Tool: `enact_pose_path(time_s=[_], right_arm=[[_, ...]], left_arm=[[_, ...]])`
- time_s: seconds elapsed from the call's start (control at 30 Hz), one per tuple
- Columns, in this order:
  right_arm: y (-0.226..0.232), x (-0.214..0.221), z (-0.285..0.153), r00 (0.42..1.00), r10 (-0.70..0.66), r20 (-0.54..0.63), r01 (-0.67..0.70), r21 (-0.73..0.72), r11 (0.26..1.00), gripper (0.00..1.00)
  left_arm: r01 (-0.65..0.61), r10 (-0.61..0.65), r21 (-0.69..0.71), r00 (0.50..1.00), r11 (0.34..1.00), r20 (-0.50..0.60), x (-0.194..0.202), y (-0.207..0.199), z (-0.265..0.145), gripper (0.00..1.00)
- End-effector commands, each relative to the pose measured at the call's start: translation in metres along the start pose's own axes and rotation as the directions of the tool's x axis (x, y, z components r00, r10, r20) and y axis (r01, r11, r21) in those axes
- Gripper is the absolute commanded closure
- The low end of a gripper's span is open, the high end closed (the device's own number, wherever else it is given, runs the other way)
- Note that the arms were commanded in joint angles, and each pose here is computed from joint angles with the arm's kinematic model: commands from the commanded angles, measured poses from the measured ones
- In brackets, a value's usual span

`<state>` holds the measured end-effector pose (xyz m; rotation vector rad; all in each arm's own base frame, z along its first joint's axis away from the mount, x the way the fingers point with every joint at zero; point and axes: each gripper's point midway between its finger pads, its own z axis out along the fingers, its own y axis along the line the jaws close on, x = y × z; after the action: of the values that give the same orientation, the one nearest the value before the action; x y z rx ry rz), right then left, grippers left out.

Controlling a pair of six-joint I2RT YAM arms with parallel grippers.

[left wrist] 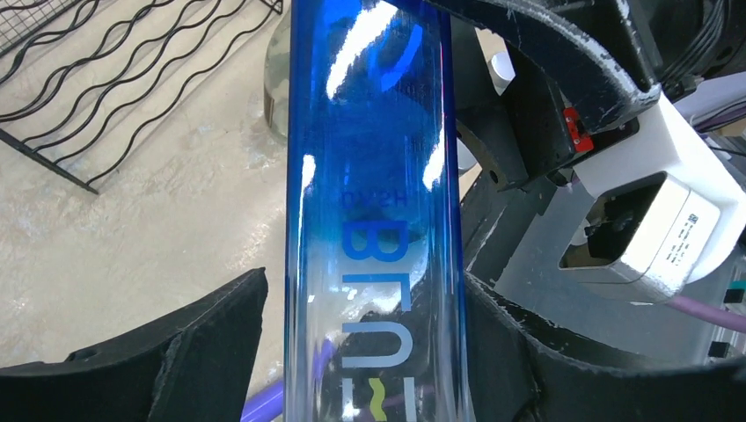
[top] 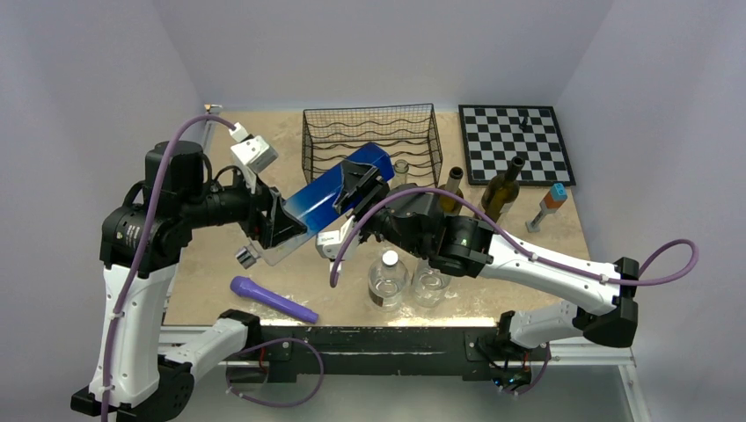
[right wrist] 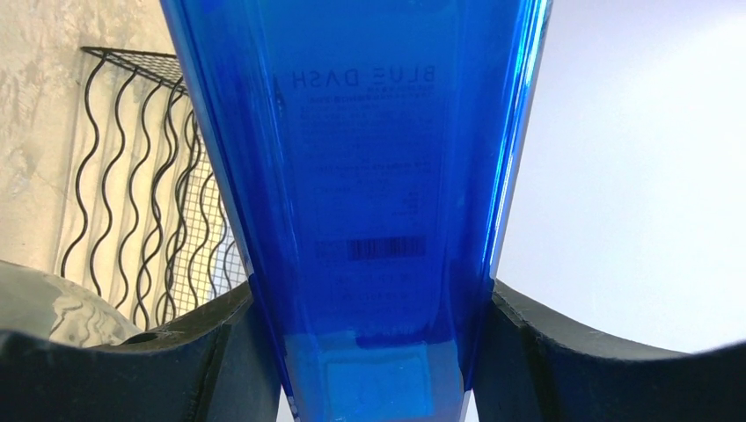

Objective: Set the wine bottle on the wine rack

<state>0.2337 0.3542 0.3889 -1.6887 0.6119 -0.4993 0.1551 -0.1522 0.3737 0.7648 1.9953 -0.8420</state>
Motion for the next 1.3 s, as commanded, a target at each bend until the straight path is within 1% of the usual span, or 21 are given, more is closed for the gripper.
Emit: enact_pose_path(time_s=[0.0,0.1,0.17,0.3,0.43,0.5,0.53,0.57,0.63,0.67,0.77,0.83,0.9,0.93,0.97,1.0,1.07,1.1,1.2,1.27], right_arm=[[-0.136,0.005,-0.058,0.983,0.163,0.081,-0.182,0.428,0.885,1.0],[-0.142,0.006,-0.061,0.983,0.163,0.082,-0.183,0.452,0.873,1.0],[-0.147,0.006,-0.064,0.98,0.178,0.093,-0.201,0.465,0.862,1.0],[-0.151,0.002,-0.071,0.963,0.228,0.143,-0.268,0.458,0.848,1.0],[-0.154,0.009,-0.074,0.945,0.3,0.133,-0.327,0.447,0.833,1.0],[-0.154,0.011,-0.074,0.941,0.313,0.129,-0.337,0.451,0.826,1.0],[-0.154,0.011,-0.074,0.939,0.317,0.131,-0.341,0.451,0.825,1.0],[-0.153,0.011,-0.074,0.938,0.321,0.133,-0.346,0.45,0.823,1.0],[-0.152,0.01,-0.073,0.936,0.326,0.136,-0.351,0.453,0.82,1.0],[-0.153,0.01,-0.073,0.935,0.328,0.137,-0.353,0.457,0.817,1.0],[-0.149,0.01,-0.07,0.937,0.324,0.132,-0.347,0.453,0.821,1.0],[-0.149,0.011,-0.067,0.944,0.31,0.112,-0.326,0.468,0.822,1.0],[-0.149,0.016,-0.063,0.954,0.295,0.059,-0.287,0.48,0.829,0.99],[-0.15,0.017,-0.062,0.958,0.283,0.045,-0.269,0.483,0.833,0.95],[-0.149,0.018,-0.061,0.961,0.276,0.032,-0.256,0.483,0.837,0.89],[-0.146,0.018,-0.06,0.963,0.267,0.025,-0.247,0.474,0.845,0.78],[-0.141,0.013,-0.06,0.969,0.244,0.047,-0.238,0.454,0.859,0.51],[-0.137,0.011,-0.06,0.971,0.233,0.058,-0.234,0.444,0.865,0.42],[-0.132,0.007,-0.059,0.975,0.213,0.069,-0.222,0.43,0.875,0.19],[-0.129,0.005,-0.057,0.98,0.189,0.067,-0.199,0.433,0.879,0.07]], left_arm=[[-0.047,0.048,0.017,0.998,0.999,-0.039,0.008,0.001,0.004,0.18],[-0.055,0.056,0.029,0.997,0.998,-0.046,0.01,0.0,0.006,0.15],[-0.054,0.056,0.03,0.997,0.998,-0.053,0.01,0.0,0.007,0.15],[-0.046,0.049,0.037,0.996,0.998,-0.072,0.012,0.001,0.011,0.27],[-0.043,0.044,0.018,0.993,0.999,-0.105,0.017,0.005,0.015,0.39],[-0.044,0.044,0.006,0.992,0.999,-0.115,0.019,0.007,0.016,0.49],[-0.049,0.048,0.001,0.992,0.999,-0.115,0.019,0.008,0.016,0.57],[-0.051,0.051,0.001,0.993,0.999,-0.111,0.018,0.008,0.016,0.68],[-0.057,0.056,-0.014,0.994,0.998,-0.097,0.014,0.01,0.016,0.99],[-0.056,0.053,-0.032,0.995,0.998,-0.088,0.011,0.012,0.016,1.0],[-0.06,0.057,-0.087,0.997,0.994,-0.044,0.002,0.019,0.014,1.0],[-0.068,0.069,-0.121,0.998,0.99,0.01,-0.009,0.022,0.011,1.0],[-0.08,0.094,-0.156,0.992,0.985,0.084,-0.019,0.021,0.004,1.0],[-0.086,0.105,-0.167,0.989,0.982,0.107,-0.022,0.021,0.002,1.0],[-0.096,0.12,-0.177,0.984,0.979,0.133,-0.026,0.021,0.0,1.0],[-0.101,0.13,-0.188,0.98,0.977,0.151,-0.029,0.021,-0.002,1.0],[-0.106,0.144,-0.214,0.974,0.971,0.172,-0.034,0.023,-0.006,1.0],[-0.11,0.15,-0.221,0.973,0.969,0.177,-0.036,0.023,-0.008,1.0],[-0.109,0.157,-0.245,0.97,0.964,0.188,-0.039,0.026,-0.011,1.0],[-0.108,0.165,-0.263,0.965,0.959,0.203,-0.042,0.027,-0.014,1.0]])
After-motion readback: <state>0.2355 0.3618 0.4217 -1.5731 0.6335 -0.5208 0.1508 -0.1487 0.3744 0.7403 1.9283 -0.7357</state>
